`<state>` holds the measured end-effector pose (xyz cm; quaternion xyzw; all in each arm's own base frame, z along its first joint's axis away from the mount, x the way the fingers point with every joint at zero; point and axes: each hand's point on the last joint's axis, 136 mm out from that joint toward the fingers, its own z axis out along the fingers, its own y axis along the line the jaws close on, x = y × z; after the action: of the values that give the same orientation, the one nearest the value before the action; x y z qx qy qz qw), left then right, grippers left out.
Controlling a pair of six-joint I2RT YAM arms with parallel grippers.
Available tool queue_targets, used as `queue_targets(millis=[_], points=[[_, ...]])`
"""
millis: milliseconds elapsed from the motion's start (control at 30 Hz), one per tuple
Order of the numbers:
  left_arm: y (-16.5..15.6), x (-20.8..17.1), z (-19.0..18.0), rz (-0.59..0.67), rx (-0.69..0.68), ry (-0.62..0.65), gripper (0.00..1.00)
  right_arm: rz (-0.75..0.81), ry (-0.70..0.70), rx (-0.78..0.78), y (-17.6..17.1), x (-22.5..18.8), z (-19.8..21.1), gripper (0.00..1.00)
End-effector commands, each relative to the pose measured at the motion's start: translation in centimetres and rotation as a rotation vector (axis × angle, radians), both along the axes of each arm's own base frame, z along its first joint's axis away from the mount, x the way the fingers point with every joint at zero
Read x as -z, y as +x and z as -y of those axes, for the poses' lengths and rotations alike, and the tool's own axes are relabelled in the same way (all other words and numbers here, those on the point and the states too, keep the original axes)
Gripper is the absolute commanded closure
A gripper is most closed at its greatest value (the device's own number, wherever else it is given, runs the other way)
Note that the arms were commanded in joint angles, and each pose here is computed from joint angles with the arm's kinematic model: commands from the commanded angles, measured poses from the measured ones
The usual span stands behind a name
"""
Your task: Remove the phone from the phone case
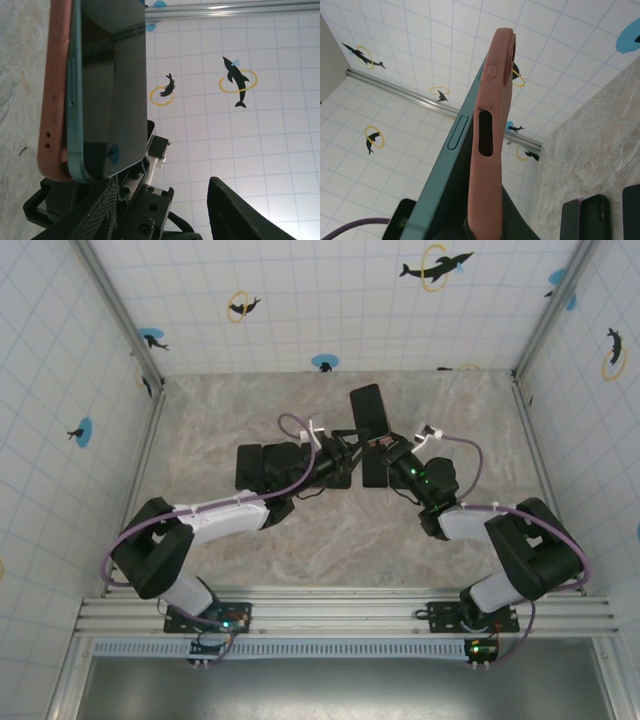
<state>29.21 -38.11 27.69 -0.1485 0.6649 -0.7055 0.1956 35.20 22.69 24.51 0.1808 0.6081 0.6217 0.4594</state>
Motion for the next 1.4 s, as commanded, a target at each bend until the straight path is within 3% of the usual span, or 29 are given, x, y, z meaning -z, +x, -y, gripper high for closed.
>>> queue_targets(millis=[0,600,1067,1167,1367], points=[[-0.1,-1.0,0.3,0.003,-0.013,-0.058,0.49,0.138,0.053,0.048,-0.5,-3.9,0.8,1.0],[0.4,1.4,0.7,-0.045,-0.036,-0.055,0.52,0.153,0.055,0.04,-1.2,-4.0,0.5,1.0],[2.6,0.4,-0.9,-0.023,-0.116,-0.076,0.55,0.184,0.07,0.008,-2.3,-4.3,-0.1,1.0],[3.0,-0.7,-0.6,-0.003,-0.115,-0.091,0.58,0.179,0.07,0.005,-2.4,-4.1,-0.3,1.0],[3.1,-1.5,0.0,0.012,-0.097,-0.113,0.74,0.164,0.064,0.018,-2.5,-3.5,-0.4,1.0]])
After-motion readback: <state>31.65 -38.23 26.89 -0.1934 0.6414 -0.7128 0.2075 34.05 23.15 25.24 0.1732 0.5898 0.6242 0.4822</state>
